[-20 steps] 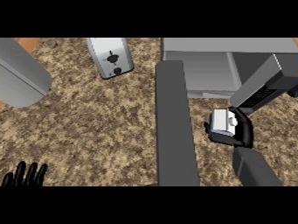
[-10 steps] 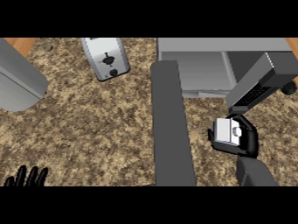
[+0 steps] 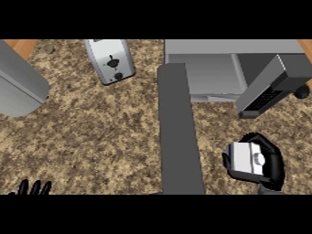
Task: Pick up the milk, place it into the microwave and close the microwave
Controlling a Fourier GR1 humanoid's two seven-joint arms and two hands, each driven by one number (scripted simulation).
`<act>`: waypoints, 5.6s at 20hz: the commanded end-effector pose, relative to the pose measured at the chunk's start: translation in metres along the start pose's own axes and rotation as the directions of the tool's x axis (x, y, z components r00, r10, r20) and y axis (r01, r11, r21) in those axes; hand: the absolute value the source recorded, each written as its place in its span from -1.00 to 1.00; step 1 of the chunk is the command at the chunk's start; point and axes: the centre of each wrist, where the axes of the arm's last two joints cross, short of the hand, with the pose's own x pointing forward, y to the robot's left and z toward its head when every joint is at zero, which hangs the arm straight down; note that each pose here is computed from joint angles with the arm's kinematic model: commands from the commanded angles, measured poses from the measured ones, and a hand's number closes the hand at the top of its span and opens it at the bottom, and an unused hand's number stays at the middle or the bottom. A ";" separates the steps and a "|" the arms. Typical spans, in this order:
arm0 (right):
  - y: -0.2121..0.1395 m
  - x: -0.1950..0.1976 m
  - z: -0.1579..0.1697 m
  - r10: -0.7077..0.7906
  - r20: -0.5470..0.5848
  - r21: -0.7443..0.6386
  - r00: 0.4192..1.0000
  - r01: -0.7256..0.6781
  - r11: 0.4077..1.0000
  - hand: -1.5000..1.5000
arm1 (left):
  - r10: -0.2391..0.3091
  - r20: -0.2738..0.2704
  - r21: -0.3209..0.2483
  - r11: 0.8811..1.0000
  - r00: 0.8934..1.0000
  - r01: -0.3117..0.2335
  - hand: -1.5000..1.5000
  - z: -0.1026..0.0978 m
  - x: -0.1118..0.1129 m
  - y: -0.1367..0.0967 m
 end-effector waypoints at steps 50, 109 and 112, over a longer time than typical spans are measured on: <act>0.067 -0.014 -0.163 0.364 -0.109 -0.046 0.925 -0.370 0.928 1.00 | -0.014 -0.014 -0.011 1.000 1.000 0.014 -1.00 -0.005 0.002 0.041; 0.105 0.012 -0.195 0.531 -0.043 0.009 0.846 -0.531 0.847 -1.00 | -0.003 -0.011 -0.110 0.994 1.000 0.002 -1.00 -0.032 -0.019 0.050; 0.099 0.004 -0.185 0.457 -0.051 0.037 0.888 -0.455 0.890 -1.00 | -0.015 -0.011 -0.091 0.996 1.000 0.014 -1.00 -0.024 -0.018 0.052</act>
